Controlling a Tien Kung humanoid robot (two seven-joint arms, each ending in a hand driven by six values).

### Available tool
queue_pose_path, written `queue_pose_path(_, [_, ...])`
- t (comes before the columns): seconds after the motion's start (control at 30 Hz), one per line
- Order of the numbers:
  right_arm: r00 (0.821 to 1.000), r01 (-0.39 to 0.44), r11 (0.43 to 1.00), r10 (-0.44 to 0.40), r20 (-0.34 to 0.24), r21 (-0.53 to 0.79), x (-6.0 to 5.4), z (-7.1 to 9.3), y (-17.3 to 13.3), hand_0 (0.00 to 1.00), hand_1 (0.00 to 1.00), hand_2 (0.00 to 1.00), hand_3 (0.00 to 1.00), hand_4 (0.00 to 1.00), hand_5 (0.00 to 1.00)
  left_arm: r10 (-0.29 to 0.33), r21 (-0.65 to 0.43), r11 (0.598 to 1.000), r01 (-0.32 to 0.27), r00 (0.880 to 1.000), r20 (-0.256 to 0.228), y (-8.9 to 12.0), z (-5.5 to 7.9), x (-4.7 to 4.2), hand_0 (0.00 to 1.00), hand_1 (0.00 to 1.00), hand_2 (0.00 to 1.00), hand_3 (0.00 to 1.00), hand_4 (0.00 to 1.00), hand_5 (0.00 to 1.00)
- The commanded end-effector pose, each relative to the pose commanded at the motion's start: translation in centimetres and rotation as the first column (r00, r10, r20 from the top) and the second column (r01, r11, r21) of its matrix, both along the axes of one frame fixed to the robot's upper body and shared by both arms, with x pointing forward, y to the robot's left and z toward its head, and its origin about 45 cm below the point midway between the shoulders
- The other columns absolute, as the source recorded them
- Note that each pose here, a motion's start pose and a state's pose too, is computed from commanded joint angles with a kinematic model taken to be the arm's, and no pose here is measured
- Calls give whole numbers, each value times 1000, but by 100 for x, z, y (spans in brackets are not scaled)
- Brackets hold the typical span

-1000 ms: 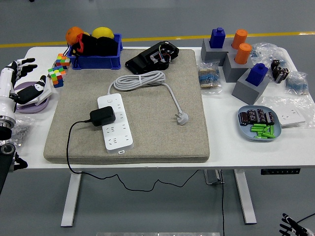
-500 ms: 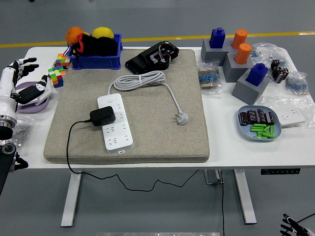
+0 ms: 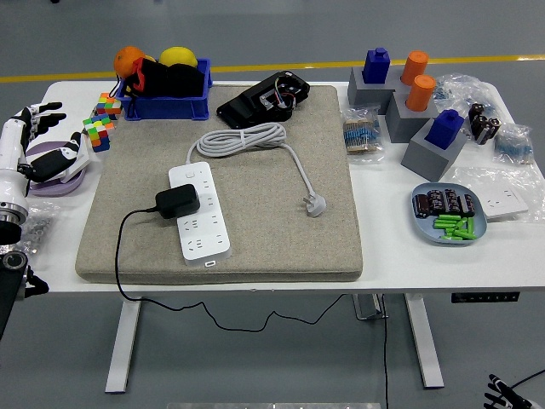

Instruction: Press the white button,pick up the black plug,place it near the board,insert it into the board

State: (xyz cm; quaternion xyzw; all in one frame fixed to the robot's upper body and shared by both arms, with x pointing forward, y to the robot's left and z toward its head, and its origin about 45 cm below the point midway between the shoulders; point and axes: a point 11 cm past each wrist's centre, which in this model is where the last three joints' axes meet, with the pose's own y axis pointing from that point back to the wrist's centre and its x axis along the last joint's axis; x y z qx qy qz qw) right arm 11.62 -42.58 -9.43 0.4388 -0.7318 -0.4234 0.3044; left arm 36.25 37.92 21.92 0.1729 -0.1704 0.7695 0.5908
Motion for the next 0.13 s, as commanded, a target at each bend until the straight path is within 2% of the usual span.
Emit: queue_pose_path(0.13, [1000, 5, 1000, -5, 1, -1, 0, 0, -1, 766, 696, 686, 659, 732, 495, 3, 0, 1000, -3, 1000, -5, 9, -19, -18, 794, 762, 710, 749, 675, 2])
